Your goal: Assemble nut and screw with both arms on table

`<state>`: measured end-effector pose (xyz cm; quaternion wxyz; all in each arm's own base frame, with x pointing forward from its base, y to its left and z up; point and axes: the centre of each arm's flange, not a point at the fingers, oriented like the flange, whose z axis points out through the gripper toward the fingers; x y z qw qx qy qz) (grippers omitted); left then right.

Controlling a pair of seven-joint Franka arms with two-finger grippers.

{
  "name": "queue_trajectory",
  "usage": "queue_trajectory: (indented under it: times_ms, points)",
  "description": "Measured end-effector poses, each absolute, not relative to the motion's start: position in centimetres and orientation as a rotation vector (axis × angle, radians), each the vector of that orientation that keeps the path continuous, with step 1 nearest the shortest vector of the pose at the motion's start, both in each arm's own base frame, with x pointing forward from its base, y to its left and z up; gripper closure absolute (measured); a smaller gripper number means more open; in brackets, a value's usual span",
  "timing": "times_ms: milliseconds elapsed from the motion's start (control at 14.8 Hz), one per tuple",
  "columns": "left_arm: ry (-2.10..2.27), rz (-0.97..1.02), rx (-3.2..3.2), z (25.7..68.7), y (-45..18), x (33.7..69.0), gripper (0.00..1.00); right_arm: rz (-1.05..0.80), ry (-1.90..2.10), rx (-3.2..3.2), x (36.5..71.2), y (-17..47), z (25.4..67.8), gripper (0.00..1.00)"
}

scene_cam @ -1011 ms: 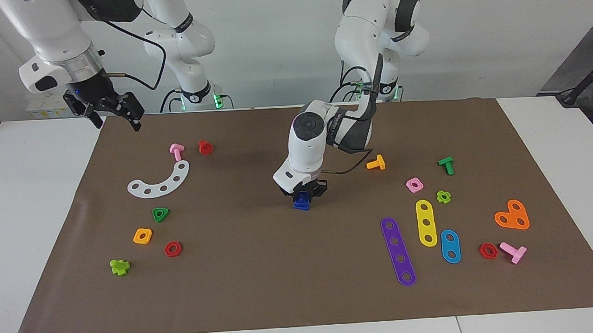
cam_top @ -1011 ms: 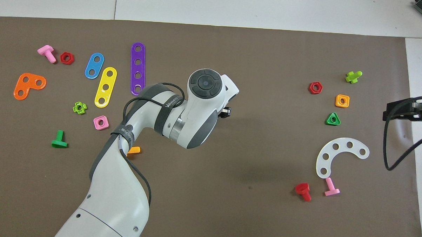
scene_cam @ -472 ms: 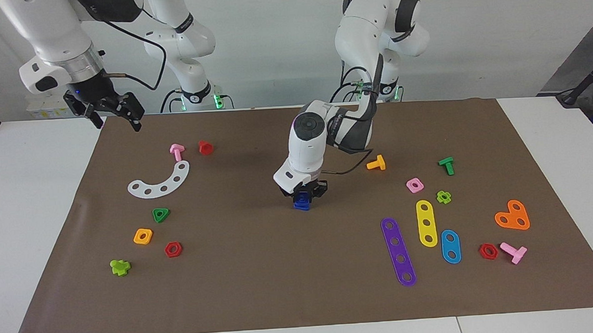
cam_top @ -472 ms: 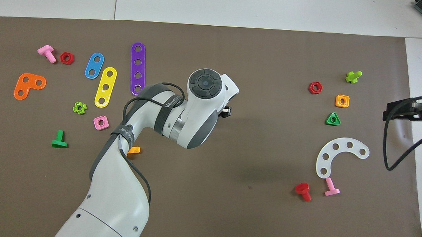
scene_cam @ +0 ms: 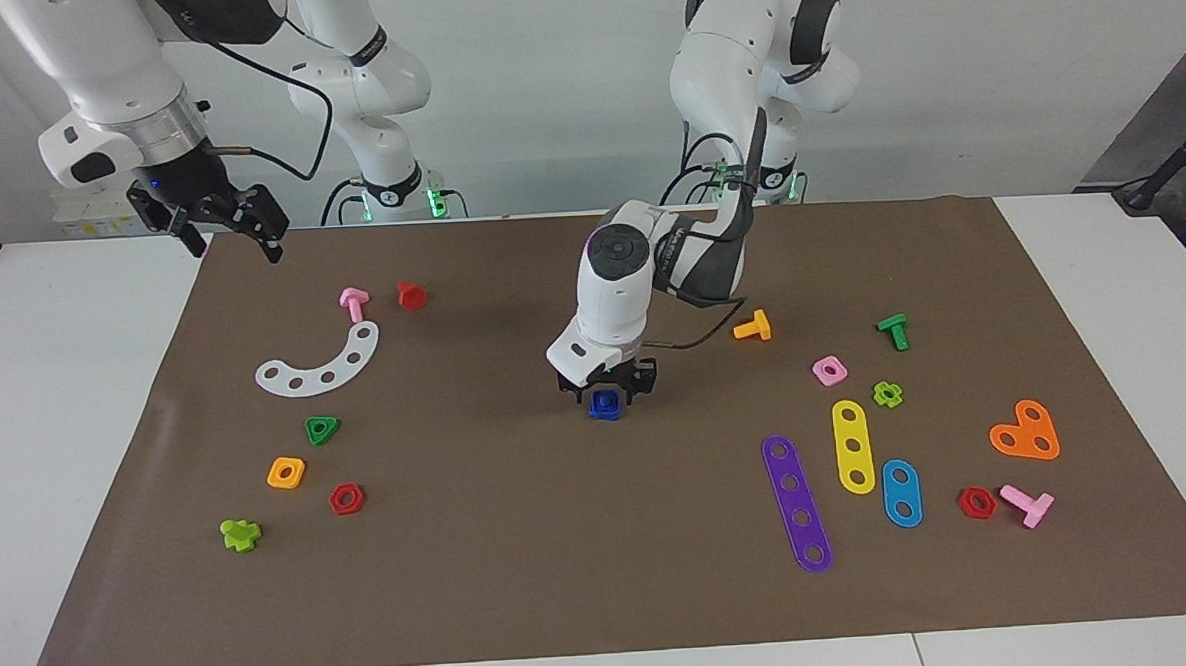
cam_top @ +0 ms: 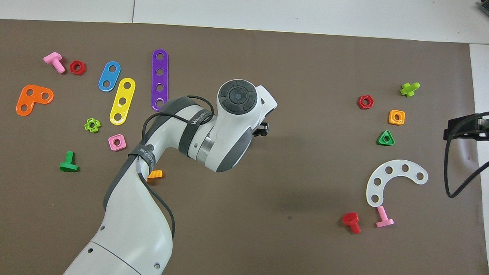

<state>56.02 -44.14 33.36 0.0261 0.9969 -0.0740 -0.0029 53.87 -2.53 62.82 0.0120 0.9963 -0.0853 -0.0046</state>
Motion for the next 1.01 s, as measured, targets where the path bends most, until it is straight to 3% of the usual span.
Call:
queue_trajectory:
  times_ms: [404,674,1011]
  points:
    - [-0.100,0.007,3.088,39.5,-39.0,60.1,0.20,-0.014,-0.265,3.106,53.9,-2.5,62.8,0.00]
    - [-0.108,0.001,3.065,47.2,-29.1,62.6,0.21,-0.014,-0.264,3.107,53.9,-2.5,62.8,0.00]
    - [-0.115,-0.103,3.057,52.0,-17.7,62.0,0.20,-0.014,-0.262,3.107,53.9,-2.4,62.8,0.00]
